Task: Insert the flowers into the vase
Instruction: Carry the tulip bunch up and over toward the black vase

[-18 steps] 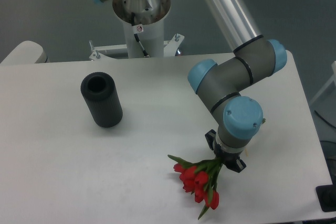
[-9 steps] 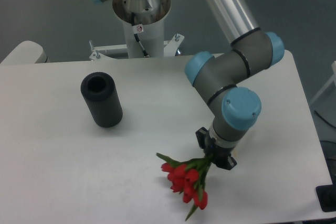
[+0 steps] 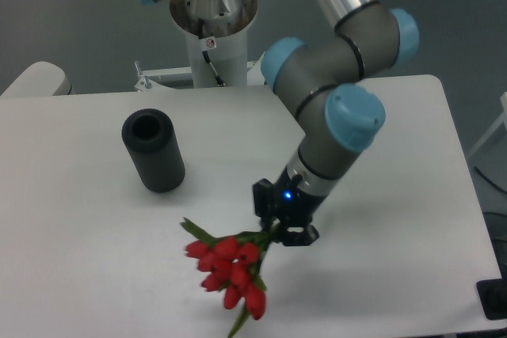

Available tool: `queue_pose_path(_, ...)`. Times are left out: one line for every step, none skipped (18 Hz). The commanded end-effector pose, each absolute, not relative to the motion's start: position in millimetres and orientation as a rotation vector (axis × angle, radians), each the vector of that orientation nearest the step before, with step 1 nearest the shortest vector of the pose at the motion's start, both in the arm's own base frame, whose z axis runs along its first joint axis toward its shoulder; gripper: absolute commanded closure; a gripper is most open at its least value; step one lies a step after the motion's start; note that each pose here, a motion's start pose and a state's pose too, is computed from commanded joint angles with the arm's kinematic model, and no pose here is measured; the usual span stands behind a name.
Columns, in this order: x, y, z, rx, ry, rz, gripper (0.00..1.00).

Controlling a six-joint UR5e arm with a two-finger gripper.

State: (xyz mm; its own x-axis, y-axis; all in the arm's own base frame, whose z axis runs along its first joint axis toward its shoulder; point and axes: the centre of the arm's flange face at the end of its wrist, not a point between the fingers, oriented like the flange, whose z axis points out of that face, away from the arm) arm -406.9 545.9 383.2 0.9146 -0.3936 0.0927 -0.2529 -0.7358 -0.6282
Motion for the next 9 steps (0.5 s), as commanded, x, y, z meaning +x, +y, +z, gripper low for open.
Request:
queue_pose_path(-401.0, 544.2, 384.7, -2.409, 0.451, -0.311, 1.00)
queue_pose_path(-396.0, 544.1, 387.9, -2.385, 0.448, -0.326, 1.00)
queue_pose_path(-394.5, 543.5, 388.2, -2.369, 0.443, -0.338, 1.00)
queue_pose_path(-392.3, 544.7, 389.7, -2.351, 0.443, -0.347, 1.00)
queue_pose_path(-390.4, 545.3, 394.2, -2.328, 0.442, -0.354, 1.00)
queue_pose_path(-387.2, 544.9, 402.2, -2.301, 0.447, -0.351, 1.00)
queue_pose_path(-384.9, 544.7, 403.9, -2.281, 0.454, -0.354, 1.00)
queue_pose_path(-381.2, 543.8, 403.6, -2.260, 0.454, -0.367, 1.00)
queue_pose_path(-377.6, 543.1, 404.4, -2.237, 0.450, -0.383, 1.00)
